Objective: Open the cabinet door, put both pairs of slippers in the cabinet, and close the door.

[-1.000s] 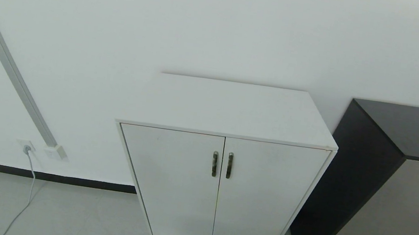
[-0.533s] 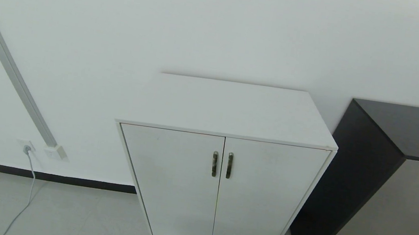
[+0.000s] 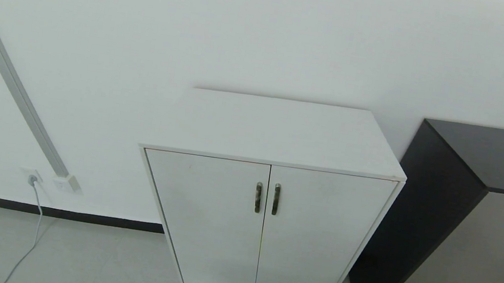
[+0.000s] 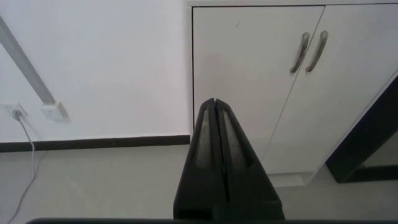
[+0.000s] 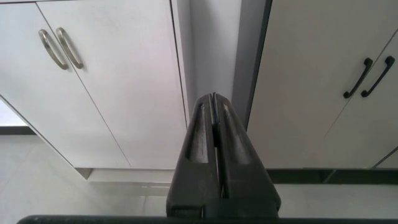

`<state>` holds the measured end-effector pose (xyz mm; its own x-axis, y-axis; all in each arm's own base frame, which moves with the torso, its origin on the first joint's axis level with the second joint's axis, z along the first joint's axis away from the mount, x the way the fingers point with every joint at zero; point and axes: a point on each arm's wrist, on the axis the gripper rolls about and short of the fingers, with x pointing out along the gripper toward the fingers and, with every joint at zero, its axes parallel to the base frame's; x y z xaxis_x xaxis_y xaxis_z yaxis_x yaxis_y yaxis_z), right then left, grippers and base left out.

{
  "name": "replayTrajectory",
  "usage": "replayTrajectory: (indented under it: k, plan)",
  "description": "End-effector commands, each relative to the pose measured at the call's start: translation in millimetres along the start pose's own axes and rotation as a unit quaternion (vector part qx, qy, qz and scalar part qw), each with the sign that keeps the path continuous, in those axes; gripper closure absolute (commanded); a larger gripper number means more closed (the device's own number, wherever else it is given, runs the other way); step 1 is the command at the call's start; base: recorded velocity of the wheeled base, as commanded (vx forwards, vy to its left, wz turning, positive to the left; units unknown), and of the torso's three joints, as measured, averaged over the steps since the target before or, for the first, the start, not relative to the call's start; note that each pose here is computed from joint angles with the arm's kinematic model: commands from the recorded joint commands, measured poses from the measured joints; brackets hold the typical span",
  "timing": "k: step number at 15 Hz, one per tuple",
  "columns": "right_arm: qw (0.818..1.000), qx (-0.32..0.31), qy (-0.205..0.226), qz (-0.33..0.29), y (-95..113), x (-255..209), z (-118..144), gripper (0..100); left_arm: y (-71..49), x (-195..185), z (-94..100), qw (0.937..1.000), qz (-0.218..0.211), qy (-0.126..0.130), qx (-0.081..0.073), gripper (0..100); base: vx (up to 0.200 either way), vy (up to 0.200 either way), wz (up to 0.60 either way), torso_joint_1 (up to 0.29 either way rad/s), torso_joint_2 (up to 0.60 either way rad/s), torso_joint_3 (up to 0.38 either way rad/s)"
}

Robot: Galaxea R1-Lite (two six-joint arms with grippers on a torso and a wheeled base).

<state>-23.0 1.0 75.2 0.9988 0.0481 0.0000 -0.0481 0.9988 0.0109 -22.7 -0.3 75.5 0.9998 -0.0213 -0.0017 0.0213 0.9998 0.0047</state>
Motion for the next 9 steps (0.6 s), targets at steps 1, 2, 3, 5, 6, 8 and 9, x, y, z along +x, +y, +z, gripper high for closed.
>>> replayTrajectory:
  k: [1,2,3,5,6,8,9]
  plan:
    - [1.0,-0.001,0.002,0.0,0.0,0.1,-0.1,100,0.0,0.0,0.0,1.0,0.0,0.0,0.0,100,0.0,0.0,0.0,0.0,0.0,0.0]
    - [1.0,-0.002,0.002,0.001,0.0,0.1,-0.1,100,0.0,0.0,0.0,1.0,0.0,0.0,0.0,100,0.0,0.0,0.0,0.0,0.0,0.0]
    - [1.0,-0.002,0.002,0.0,0.0,0.1,-0.1,100,0.0,0.0,0.0,1.0,0.0,0.0,0.0,100,0.0,0.0,0.0,0.0,0.0,0.0]
    - [1.0,-0.002,0.002,0.001,0.0,0.1,-0.1,100,0.0,0.0,0.0,1.0,0.0,0.0,0.0,100,0.0,0.0,0.0,0.0,0.0,0.0]
    - [1.0,-0.002,0.002,0.001,0.0,0.1,-0.1,100,0.0,0.0,0.0,1.0,0.0,0.0,0.0,100,0.0,0.0,0.0,0.0,0.0,0.0]
    - [1.0,-0.002,0.002,0.001,0.0,0.1,-0.1,100,0.0,0.0,0.0,1.0,0.0,0.0,0.0,100,0.0,0.0,0.0,0.0,0.0,0.0]
    - [1.0,-0.002,0.002,0.001,0.0,0.1,-0.1,100,0.0,0.0,0.0,1.0,0.0,0.0,0.0,100,0.0,0.0,0.0,0.0,0.0,0.0]
